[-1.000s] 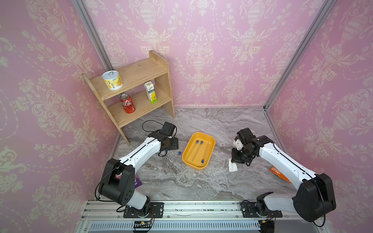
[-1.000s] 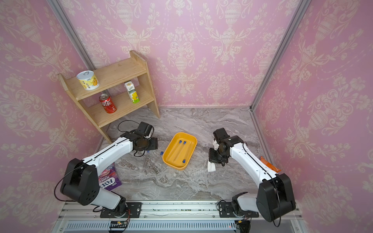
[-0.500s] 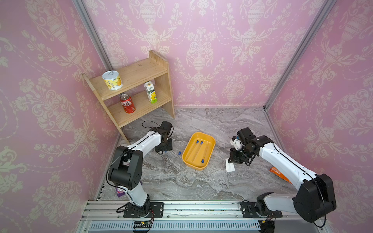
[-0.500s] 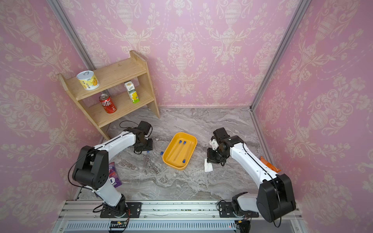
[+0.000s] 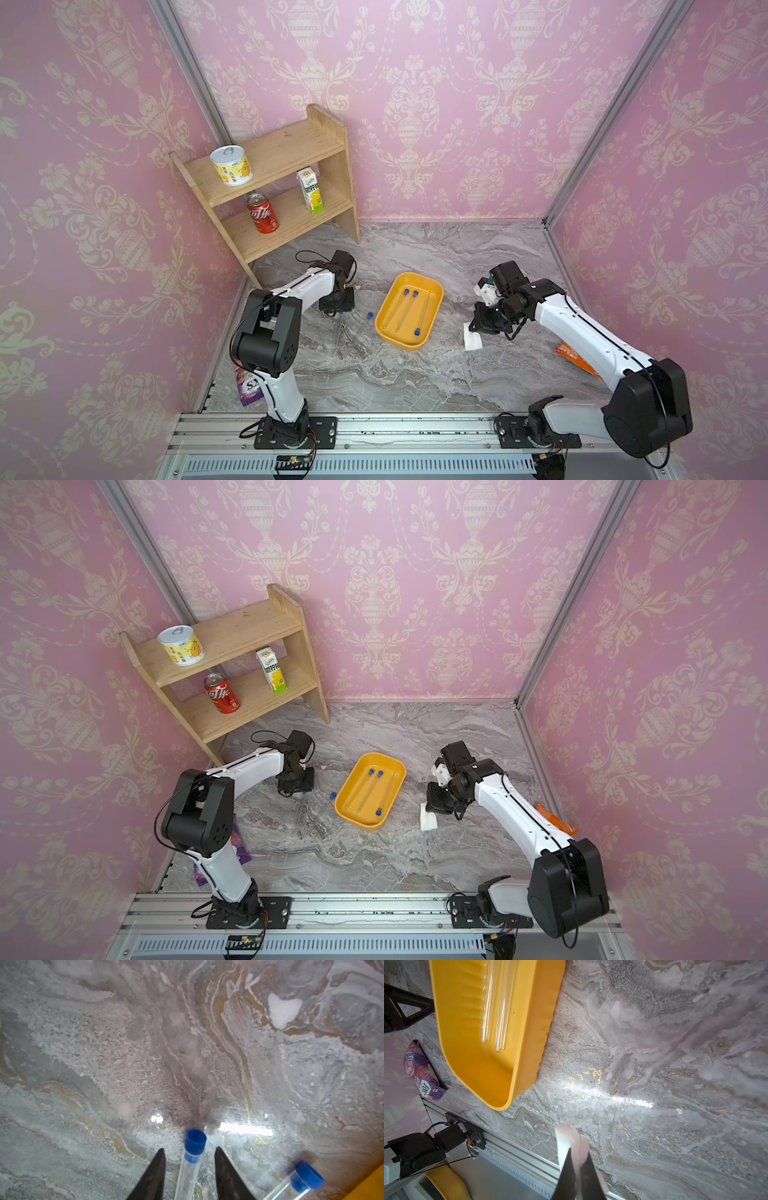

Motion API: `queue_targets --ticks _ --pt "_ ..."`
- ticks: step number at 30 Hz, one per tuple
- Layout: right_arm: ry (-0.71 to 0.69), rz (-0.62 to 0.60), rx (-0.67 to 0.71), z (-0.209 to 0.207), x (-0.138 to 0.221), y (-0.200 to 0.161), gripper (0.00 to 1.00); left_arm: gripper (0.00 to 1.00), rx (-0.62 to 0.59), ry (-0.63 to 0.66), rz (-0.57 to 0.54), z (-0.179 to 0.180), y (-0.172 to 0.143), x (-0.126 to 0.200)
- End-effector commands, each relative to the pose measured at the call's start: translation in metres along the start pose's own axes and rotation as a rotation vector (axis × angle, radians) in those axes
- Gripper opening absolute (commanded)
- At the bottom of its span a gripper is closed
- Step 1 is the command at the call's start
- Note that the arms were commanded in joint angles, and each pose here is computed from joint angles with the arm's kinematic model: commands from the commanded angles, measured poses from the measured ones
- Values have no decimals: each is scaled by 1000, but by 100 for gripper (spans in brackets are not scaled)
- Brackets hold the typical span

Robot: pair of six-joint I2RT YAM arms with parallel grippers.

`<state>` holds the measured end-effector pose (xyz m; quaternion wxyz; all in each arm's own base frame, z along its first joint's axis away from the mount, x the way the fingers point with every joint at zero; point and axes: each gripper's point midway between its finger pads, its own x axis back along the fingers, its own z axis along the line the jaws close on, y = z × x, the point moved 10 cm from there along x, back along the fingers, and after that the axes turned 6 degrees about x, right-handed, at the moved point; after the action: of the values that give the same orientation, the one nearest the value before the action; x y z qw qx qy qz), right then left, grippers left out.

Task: Wipe the exteriors of test tubes
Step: Pick up the test tube at the center of the board.

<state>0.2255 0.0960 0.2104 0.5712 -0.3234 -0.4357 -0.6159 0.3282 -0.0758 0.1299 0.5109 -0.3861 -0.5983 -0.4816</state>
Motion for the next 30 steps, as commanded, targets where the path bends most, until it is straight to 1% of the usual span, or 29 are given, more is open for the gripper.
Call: queue_targets --ticks 1,10,17,22,30 --pt "15 10 19 -2 1 -5 0 37 -12 -18 12 -2 6 -5" --pt "8 5 10 -5 2 -7 0 35 -17 -22 36 -4 8 -12" --pt "10 7 6 -8 0 -6 0 28 -11 -15 62 -2 3 -15" --pt "15 5 4 -8 -1 -6 0 26 -10 -10 69 -1 1 -14" --pt "19 8 3 -9 -4 -6 0 26 -19 4 89 1 -2 -13"
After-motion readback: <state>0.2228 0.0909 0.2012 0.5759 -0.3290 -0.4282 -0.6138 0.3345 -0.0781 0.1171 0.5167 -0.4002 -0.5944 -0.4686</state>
